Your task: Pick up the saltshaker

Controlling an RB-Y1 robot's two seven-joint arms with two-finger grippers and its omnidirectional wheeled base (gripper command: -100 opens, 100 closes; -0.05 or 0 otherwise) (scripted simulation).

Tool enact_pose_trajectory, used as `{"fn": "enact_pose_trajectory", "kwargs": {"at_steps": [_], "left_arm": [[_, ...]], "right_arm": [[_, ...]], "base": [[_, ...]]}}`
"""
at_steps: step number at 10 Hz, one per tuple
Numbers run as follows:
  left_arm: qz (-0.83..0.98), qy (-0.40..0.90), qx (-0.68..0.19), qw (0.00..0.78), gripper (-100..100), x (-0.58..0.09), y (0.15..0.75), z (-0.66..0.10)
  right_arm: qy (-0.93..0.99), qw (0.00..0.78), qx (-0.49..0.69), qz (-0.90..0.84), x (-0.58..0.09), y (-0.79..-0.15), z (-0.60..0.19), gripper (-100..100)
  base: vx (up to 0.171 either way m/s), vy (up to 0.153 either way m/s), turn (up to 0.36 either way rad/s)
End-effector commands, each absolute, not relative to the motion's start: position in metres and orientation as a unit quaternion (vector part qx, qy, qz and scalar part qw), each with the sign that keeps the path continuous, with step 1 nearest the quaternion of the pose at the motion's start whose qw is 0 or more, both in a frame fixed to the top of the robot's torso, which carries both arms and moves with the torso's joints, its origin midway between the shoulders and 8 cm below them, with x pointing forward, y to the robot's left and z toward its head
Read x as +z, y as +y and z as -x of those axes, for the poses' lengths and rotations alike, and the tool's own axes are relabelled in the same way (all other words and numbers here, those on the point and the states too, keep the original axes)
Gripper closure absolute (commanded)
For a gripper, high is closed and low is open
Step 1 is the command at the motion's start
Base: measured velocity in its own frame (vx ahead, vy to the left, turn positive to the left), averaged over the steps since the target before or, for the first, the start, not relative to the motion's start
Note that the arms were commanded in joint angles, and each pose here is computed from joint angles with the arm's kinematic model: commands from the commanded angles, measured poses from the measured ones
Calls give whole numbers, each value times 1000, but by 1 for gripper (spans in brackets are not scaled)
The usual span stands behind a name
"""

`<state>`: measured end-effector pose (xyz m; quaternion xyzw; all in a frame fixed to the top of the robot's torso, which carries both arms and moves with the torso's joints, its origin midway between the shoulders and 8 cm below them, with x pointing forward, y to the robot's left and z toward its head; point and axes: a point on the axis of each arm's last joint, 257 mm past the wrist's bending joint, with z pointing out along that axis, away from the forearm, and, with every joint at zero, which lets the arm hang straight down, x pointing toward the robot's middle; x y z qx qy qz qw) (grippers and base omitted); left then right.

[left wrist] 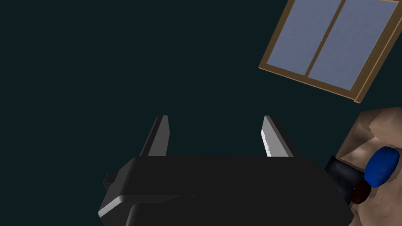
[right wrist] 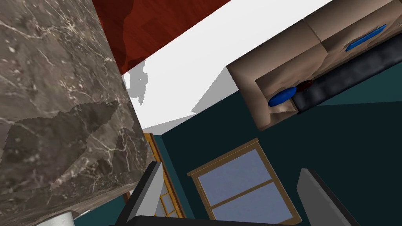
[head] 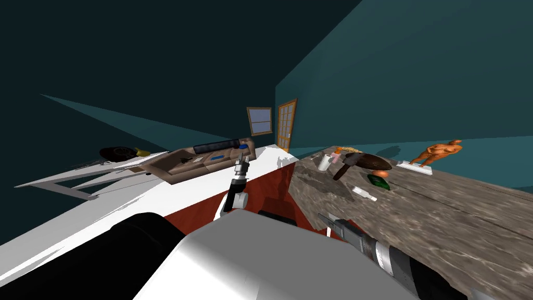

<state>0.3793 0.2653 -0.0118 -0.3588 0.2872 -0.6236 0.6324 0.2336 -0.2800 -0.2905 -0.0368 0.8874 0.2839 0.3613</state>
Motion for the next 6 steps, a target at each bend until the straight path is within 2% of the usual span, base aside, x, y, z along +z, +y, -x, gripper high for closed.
{"fn": "enact_pose_trajectory", "kwargs": {"at_steps": [1,3,6], "left_arm": [[359,287,-624,632,0,-12,265,-379],[359,287,-624,632,0,-12,265,-379],[359,287,-624,632,0,-12,265,-379]], "right_arm": [[903,340,258,56,-304,-297,-221,-100],[908,329,249,76,-304,-302,-219,-100],[930,286,201,114,-323,-336,-198,-100]], "base": [[80,-60,232],[65,-35,44],[84,-66,182]]}}
